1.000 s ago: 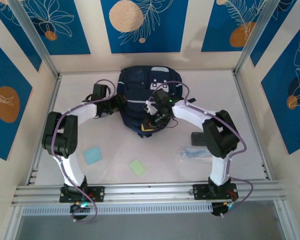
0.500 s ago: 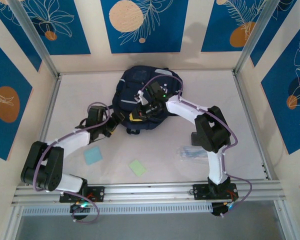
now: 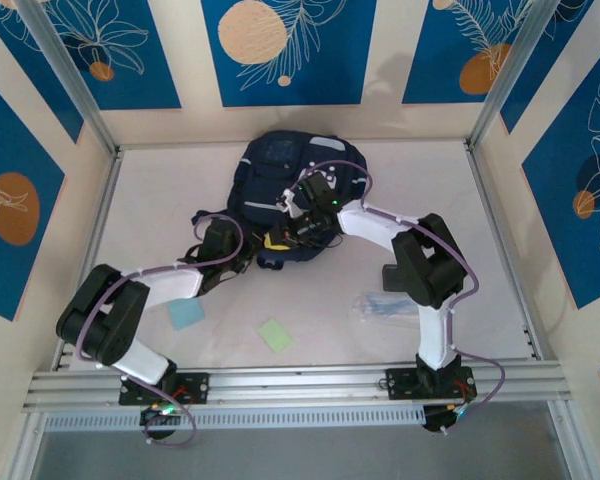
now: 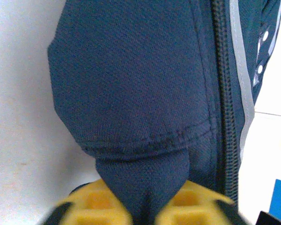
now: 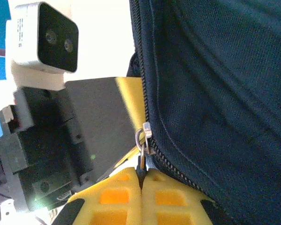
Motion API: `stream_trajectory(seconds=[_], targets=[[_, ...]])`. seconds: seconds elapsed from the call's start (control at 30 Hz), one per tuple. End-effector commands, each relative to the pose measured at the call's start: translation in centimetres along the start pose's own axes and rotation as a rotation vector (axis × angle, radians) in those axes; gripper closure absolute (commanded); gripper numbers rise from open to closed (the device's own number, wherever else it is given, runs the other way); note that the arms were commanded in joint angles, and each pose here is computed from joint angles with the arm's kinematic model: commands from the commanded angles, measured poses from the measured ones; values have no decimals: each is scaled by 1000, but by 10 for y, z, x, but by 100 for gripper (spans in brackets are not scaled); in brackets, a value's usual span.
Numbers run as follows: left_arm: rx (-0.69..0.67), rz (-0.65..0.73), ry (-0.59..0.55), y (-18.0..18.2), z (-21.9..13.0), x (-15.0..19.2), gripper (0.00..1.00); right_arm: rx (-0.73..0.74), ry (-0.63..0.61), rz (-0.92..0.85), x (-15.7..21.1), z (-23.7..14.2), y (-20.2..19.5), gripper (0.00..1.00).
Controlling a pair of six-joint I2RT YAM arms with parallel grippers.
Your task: Pack the student bag
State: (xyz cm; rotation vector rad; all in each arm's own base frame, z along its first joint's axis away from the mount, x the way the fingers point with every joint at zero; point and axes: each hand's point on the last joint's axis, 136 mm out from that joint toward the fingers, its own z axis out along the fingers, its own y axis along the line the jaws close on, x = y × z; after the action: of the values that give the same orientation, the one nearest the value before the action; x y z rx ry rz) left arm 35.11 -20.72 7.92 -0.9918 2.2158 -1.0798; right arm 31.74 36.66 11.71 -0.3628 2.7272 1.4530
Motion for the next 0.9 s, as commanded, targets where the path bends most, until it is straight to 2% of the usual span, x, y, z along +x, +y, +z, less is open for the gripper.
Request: stream_trajectory(seconds=[0.0, 0.1, 0.23, 0.4, 0.6, 0.73, 0.87], targets=[[86, -20, -99, -22, -5, -18, 100, -52, -5, -77, 7, -28, 22, 100], [67, 17, -117, -21, -16, -25, 100, 47, 45, -87, 29, -39, -2, 100], [33, 78, -140, -20, -32, -32, 100, 283, 89, -80, 59, -60, -51, 100], [8, 139, -112, -20, -43, -31, 100, 488, 59, -61, 67, -96, -99, 100], [14, 177, -43, -23, -49, -25, 100, 744, -6, -202, 28, -131, -145, 100], [9, 208, -3, -24, -57, -23, 100, 902, 11, -270, -5, -153, -182, 100], [-17, 229, 6, -18, -66, -24, 100, 979, 26, -300, -31, -169, -205, 100]])
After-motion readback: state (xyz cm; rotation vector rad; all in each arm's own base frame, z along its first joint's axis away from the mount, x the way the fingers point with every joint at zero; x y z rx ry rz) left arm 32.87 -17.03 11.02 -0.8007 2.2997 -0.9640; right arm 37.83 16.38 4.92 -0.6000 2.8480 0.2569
